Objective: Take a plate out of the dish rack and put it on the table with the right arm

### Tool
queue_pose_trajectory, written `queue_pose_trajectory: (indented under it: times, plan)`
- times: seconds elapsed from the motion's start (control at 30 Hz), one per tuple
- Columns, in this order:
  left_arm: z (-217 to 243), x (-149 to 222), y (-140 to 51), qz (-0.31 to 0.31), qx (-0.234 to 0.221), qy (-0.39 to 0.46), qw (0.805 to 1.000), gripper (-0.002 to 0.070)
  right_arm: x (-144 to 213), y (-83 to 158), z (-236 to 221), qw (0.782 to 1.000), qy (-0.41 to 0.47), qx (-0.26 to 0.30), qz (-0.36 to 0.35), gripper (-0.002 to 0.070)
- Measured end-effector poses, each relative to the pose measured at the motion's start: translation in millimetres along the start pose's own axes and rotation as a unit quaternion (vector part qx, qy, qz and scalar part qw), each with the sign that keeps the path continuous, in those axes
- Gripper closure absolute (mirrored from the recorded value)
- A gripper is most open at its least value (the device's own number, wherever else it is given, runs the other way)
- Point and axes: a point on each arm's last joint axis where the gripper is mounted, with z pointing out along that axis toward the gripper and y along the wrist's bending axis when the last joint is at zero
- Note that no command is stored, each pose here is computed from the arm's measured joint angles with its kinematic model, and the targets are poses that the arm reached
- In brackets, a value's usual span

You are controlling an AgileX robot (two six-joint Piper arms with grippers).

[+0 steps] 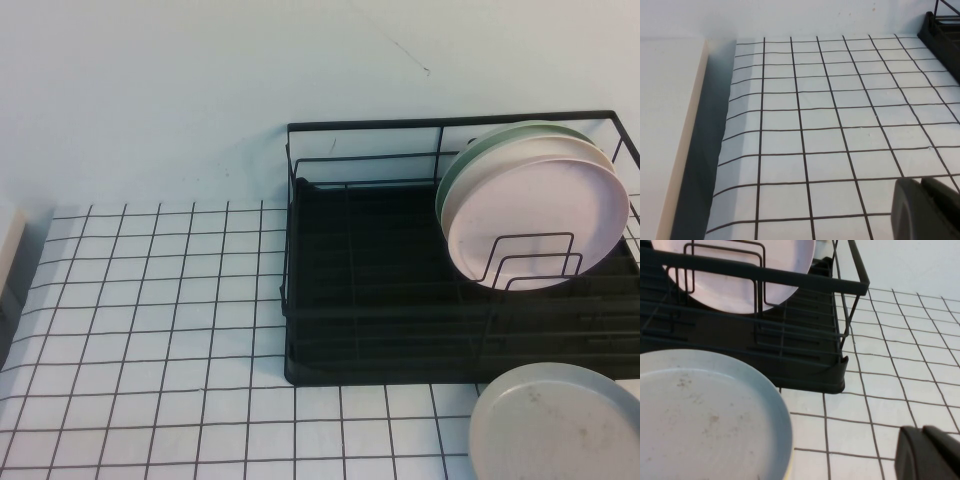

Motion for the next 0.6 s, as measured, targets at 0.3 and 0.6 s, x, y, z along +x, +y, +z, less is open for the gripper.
queue_pose_trajectory:
  times: [0.3, 0.6]
  plan:
    - [0.0, 0.0, 0.0, -0.001, 0.000, 0.000, 1.000, 0.0678, -1.4, -0.2, 0.5, 1.000, -0.013, 0.002, 0.000, 0.0680]
    - [0.0, 0.0, 0.0, -0.001, 0.000, 0.000, 1.000, 0.0678, -50.8, -8.3, -16.2, 0.951, -0.304, 0.050, 0.000, 0.0680]
